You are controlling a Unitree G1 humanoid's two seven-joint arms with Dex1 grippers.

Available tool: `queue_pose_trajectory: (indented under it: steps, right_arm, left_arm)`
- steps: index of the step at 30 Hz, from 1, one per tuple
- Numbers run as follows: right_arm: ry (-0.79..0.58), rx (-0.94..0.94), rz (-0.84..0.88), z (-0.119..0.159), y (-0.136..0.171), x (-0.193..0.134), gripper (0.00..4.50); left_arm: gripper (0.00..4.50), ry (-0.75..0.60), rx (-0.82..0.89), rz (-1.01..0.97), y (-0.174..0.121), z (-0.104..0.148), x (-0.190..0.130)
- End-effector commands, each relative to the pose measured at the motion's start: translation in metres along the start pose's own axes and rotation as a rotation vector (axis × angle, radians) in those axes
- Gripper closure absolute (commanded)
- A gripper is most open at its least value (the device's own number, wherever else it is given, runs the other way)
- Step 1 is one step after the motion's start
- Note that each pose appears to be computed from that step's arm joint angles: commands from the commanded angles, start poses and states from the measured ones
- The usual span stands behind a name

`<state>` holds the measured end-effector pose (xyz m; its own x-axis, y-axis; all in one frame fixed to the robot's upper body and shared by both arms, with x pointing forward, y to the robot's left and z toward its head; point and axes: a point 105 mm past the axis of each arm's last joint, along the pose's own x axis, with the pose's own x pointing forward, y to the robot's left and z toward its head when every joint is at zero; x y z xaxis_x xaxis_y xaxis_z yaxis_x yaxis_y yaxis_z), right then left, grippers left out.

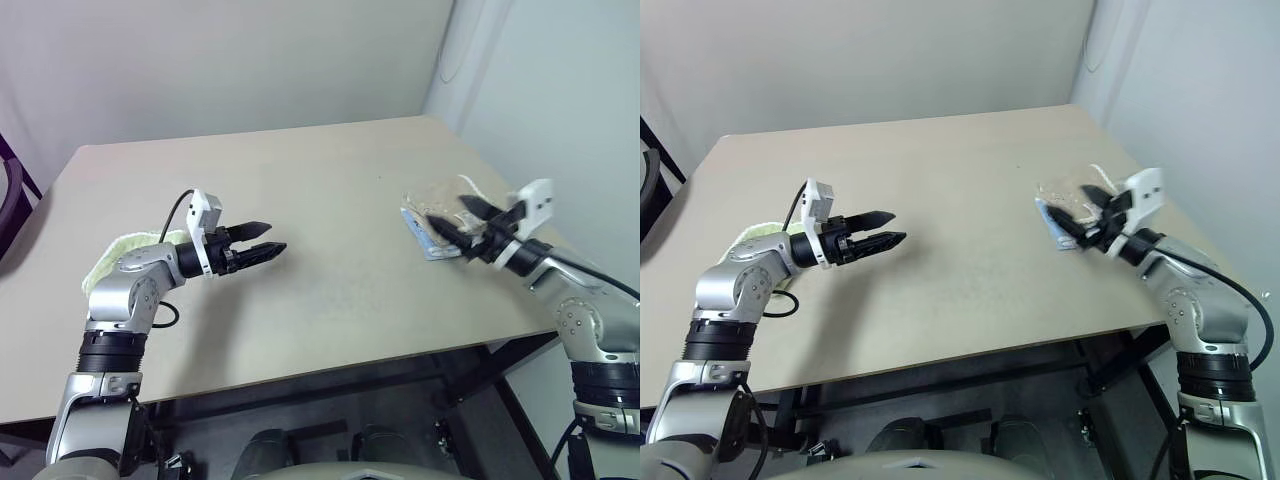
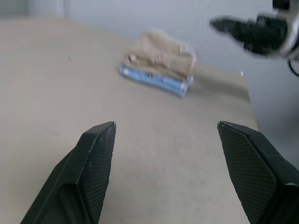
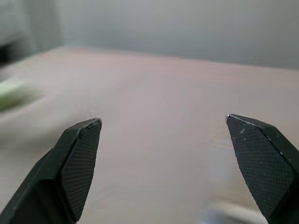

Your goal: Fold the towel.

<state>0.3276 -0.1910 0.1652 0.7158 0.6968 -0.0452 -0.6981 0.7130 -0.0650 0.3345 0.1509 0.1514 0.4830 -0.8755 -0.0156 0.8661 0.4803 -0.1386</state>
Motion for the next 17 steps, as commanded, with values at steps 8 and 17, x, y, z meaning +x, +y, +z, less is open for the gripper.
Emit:
queue_pose_trajectory:
  steps: [8, 17]
  right_arm:
    - [0.028, -0.031, 0.376, 0.001, 0.031, 0.015, 0.03]
    - [0.001, 0.010, 0.384, -0.001, 0.024, 0.031, 0.03]
  left_arm:
    - [0.82, -0.034, 0.260, 0.094, -0.008, 0.006, -0.028]
    - [0.82, -0.050, 0.211, 0.105, -0.027, -0.002, -0.033]
